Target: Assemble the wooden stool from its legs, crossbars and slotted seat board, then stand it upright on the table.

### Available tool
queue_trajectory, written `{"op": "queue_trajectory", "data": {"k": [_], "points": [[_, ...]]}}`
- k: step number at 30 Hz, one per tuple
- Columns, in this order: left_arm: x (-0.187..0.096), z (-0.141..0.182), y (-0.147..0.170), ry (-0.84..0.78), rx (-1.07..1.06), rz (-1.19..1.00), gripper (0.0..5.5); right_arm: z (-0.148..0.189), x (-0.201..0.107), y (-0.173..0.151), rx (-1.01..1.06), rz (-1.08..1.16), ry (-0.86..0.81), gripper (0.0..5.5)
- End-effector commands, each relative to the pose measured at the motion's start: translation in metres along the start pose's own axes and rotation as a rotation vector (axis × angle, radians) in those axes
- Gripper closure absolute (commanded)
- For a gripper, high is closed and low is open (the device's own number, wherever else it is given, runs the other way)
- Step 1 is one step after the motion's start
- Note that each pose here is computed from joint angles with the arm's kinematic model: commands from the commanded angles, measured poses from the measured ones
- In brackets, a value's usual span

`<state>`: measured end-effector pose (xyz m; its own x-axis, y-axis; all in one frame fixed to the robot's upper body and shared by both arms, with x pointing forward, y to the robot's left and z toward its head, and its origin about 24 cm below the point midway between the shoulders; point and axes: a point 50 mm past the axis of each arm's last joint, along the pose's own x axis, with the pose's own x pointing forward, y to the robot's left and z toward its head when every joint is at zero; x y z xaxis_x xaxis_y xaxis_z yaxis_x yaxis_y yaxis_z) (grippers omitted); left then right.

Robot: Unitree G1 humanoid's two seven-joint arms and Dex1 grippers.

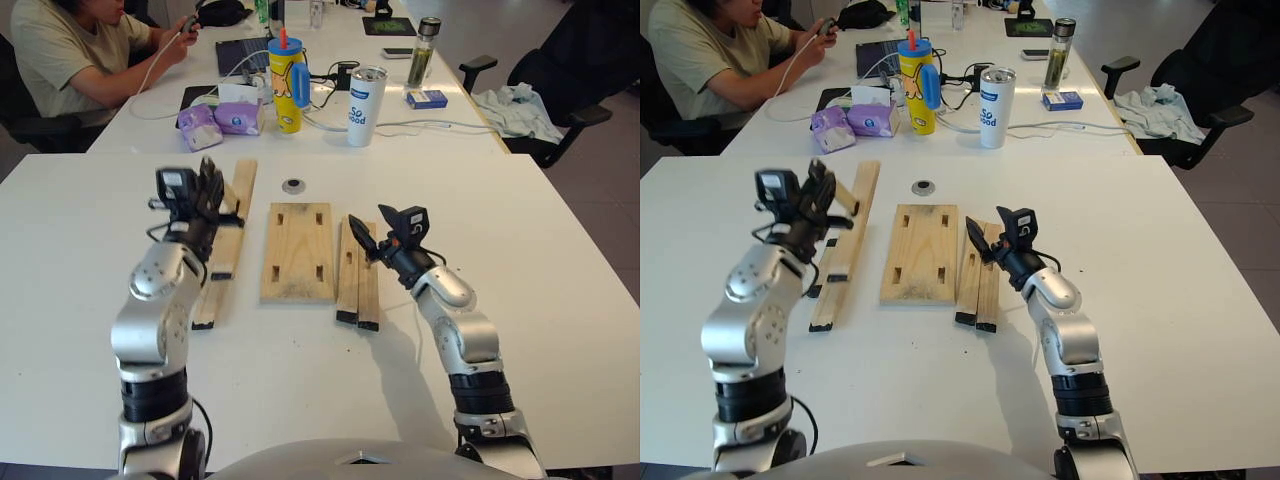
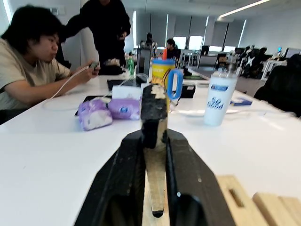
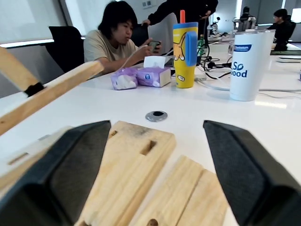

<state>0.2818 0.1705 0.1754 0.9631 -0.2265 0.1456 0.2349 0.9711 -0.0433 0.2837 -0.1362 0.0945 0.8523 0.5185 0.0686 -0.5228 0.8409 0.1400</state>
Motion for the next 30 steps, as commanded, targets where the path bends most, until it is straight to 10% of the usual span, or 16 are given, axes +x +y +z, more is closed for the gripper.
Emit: {"op": "queue_trajectory", "data": {"k": [1, 13, 25, 30], "points": [[0.016, 0.011, -0.002, -0.009, -0.072, -0.199, 5.1, 0.017, 0.006, -0.017, 0.104, 0.073, -0.047, 1.2], [0.023, 0.031, -0.014, 0.063, -0.676, -0.789, 5.1, 0.048, -0.016, -0.026, 0.881, 0.564, -0.086, 0.1], [0.017, 0.023, -0.024, 0.148, -0.868, -0.901, 5.1, 0.071, -0.025, -0.015, 0.972, 0.737, -0.1, 0.1], [0.015, 0.025, -0.026, 0.168, -0.897, -0.922, 5.1, 0.068, -0.027, -0.011, 0.955, 0.735, -0.096, 0.98]]}}
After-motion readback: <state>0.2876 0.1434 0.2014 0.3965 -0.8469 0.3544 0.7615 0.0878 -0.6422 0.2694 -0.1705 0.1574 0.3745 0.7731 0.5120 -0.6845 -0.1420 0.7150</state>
